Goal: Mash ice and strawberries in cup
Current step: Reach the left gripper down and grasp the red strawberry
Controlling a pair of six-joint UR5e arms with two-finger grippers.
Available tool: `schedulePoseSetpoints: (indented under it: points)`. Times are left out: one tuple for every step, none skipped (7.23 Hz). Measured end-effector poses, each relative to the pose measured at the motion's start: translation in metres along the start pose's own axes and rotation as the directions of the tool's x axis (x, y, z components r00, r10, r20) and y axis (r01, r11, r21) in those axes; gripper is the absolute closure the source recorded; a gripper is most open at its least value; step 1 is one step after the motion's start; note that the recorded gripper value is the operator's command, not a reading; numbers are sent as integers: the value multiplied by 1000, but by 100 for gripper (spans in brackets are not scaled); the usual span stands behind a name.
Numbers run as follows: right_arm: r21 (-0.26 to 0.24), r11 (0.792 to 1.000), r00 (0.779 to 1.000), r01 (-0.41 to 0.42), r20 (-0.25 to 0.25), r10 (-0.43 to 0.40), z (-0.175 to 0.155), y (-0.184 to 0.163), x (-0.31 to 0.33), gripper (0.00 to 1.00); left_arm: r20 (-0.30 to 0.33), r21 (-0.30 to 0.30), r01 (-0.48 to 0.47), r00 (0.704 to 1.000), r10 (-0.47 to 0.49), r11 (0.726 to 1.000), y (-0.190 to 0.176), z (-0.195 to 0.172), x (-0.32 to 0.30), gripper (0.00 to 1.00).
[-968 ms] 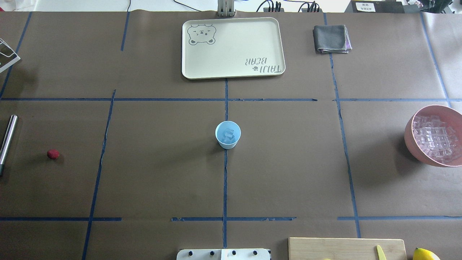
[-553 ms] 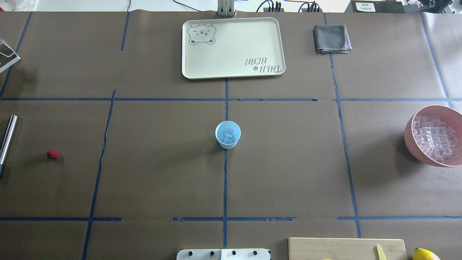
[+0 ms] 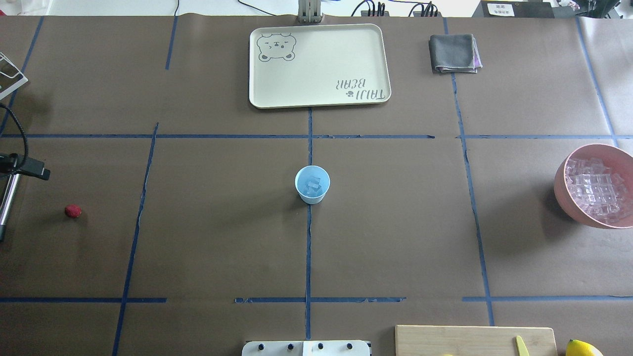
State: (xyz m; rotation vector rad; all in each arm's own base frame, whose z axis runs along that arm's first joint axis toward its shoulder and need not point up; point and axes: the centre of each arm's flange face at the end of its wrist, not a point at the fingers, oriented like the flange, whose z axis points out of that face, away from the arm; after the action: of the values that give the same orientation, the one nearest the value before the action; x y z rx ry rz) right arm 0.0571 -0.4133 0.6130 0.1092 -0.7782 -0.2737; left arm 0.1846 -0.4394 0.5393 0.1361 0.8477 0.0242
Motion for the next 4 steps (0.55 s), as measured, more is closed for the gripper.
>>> schedulePoseSetpoints:
  points:
    - [2, 1000, 1000, -3, 2, 3, -1, 0, -1, 1, 11, 3, -2, 1000, 2, 1000, 5, 18, 10, 0]
    - [5, 1000, 1000, -7, 6, 7, -1, -1, -1, 1, 19, 2, -6, 1000, 6, 1000, 10, 31, 18, 0]
    - [6, 1000, 1000, -10, 8, 10, -2, -1, -2, 1, 24, -5, -12, 1000, 12, 1000, 13, 42, 24, 0]
    - [8, 1000, 1000, -10, 9, 10, -3, -1, -3, 1, 26, -16, -20, 999, 20, 1000, 15, 51, 29, 0]
